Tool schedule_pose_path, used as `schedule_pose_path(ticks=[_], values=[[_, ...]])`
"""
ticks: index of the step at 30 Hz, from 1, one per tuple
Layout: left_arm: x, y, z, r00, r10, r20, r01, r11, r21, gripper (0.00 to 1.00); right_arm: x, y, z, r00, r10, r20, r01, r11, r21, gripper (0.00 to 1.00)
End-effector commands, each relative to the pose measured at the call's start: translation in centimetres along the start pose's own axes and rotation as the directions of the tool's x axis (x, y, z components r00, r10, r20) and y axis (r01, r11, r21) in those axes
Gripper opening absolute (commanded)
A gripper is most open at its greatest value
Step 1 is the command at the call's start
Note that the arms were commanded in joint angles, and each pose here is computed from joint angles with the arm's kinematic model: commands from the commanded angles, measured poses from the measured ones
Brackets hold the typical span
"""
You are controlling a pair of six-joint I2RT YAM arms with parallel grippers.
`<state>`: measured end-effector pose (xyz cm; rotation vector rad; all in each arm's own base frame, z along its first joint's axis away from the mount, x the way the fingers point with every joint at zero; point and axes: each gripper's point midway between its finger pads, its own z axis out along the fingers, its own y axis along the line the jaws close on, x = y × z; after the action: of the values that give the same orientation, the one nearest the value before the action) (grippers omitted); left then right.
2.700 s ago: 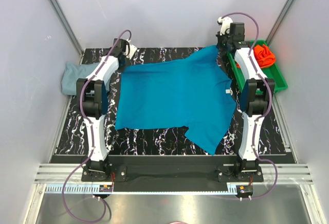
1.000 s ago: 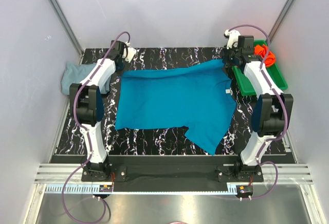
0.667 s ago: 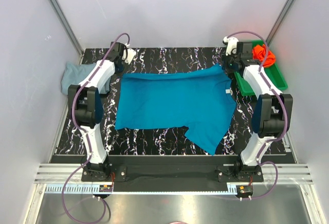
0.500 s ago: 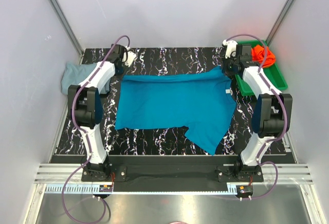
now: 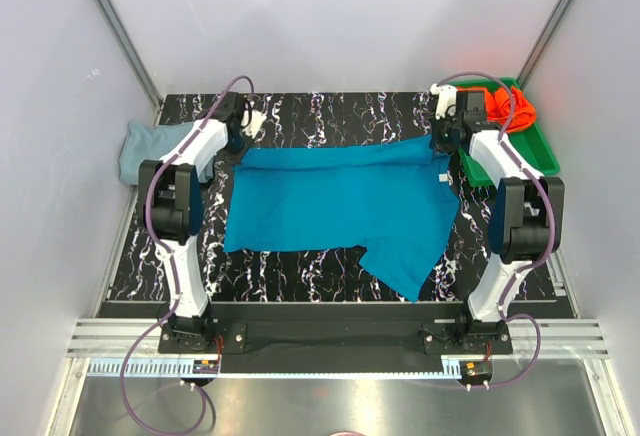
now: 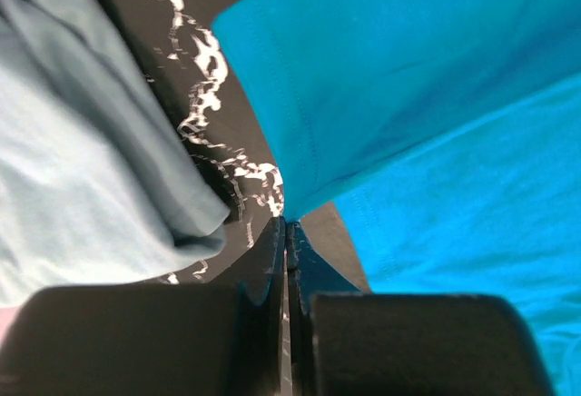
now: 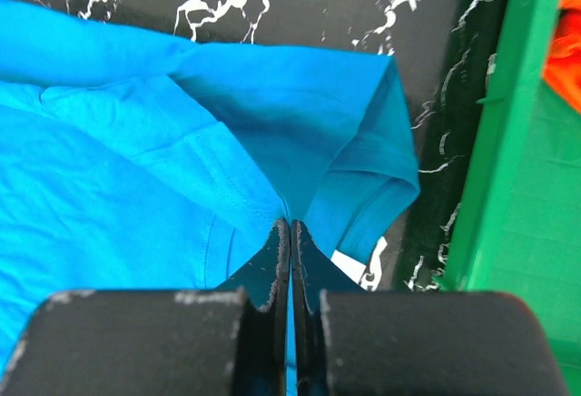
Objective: Fold and stack the t-shirts
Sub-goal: Fold the tshirt
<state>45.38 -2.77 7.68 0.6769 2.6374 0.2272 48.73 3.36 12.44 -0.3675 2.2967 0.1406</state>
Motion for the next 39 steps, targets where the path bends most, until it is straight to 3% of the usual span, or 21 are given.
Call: schedule_pose_path(ticks=[1,12,13,14,15,16,17,18,19,25,30,34,39], values=[[-1.0,-0.4,0.2,1.000,-0.020,0.008,0.019,0.999,0.027,0.00,-0.1,0.1,0.9,1.000,-0.008,0.005,0.009,0.999,-0.031,0.00],[-0.5,-0.7,2.0,0.999,-0.023,-0.040,0.024,0.999,0.038,0.00,0.4,0.2,2.7,1.000,-0.003,-0.025,0.001,0.998,-0.055,0.00],[-0.6,-0.8,2.0,0.999,-0.021,-0.037,0.023,0.999,0.045,0.04,0.5,0.2,2.6,1.000,0.001,-0.031,-0.003,0.998,-0.056,0.00],[-0.3,-1.0,2.0,0.999,-0.020,-0.048,0.022,0.998,0.056,0.10,0.5,0.3,2.6,0.999,0.001,-0.032,-0.002,0.998,-0.059,0.00],[-0.3,-1.2,1.9,0.998,-0.022,-0.052,0.025,0.997,0.067,0.26,0.6,0.5,2.4,0.999,0.002,-0.035,-0.004,0.998,-0.068,0.00],[-0.5,-1.3,1.7,0.998,-0.034,-0.048,0.038,0.996,0.077,0.56,0.8,0.6,2.2,0.999,0.003,-0.049,-0.007,0.997,-0.072,0.02],[-0.7,-1.3,1.1,0.998,-0.046,-0.041,0.049,0.996,0.075,0.65,0.6,0.6,1.8,0.999,0.001,-0.047,-0.005,0.997,-0.074,0.09],[-1.0,-1.1,0.5,0.998,-0.059,-0.025,0.061,0.996,0.068,0.72,-0.4,0.8,0.9,1.000,-0.001,-0.027,-0.002,0.997,-0.080,0.30],[-1.1,-1.1,0.0,0.997,-0.079,-0.014,0.080,0.995,0.064,0.80,-0.5,1.1,0.1,0.999,0.000,-0.034,-0.003,0.996,-0.090,0.36],[-3.3,-1.1,-3.8,0.991,-0.087,0.100,0.078,0.993,0.086,0.84,-3.8,2.8,-2.3,0.999,-0.004,0.042,0.012,0.983,-0.183,0.69],[-4.1,-2.2,-2.8,0.993,-0.077,0.095,0.064,0.989,0.136,0.86,-3.8,5.5,1.8,0.993,0.100,-0.062,-0.116,0.921,-0.372,0.71],[-4.0,-3.0,-1.8,0.995,-0.067,0.078,0.055,0.986,0.154,0.85,-2.6,7.1,4.3,0.988,0.043,-0.150,-0.104,0.899,-0.426,0.65],[-3.3,-3.4,-1.4,0.997,-0.056,0.059,0.047,0.987,0.153,0.84,-2.2,8.3,6.7,0.976,0.045,-0.213,-0.142,0.872,-0.468,0.65]])
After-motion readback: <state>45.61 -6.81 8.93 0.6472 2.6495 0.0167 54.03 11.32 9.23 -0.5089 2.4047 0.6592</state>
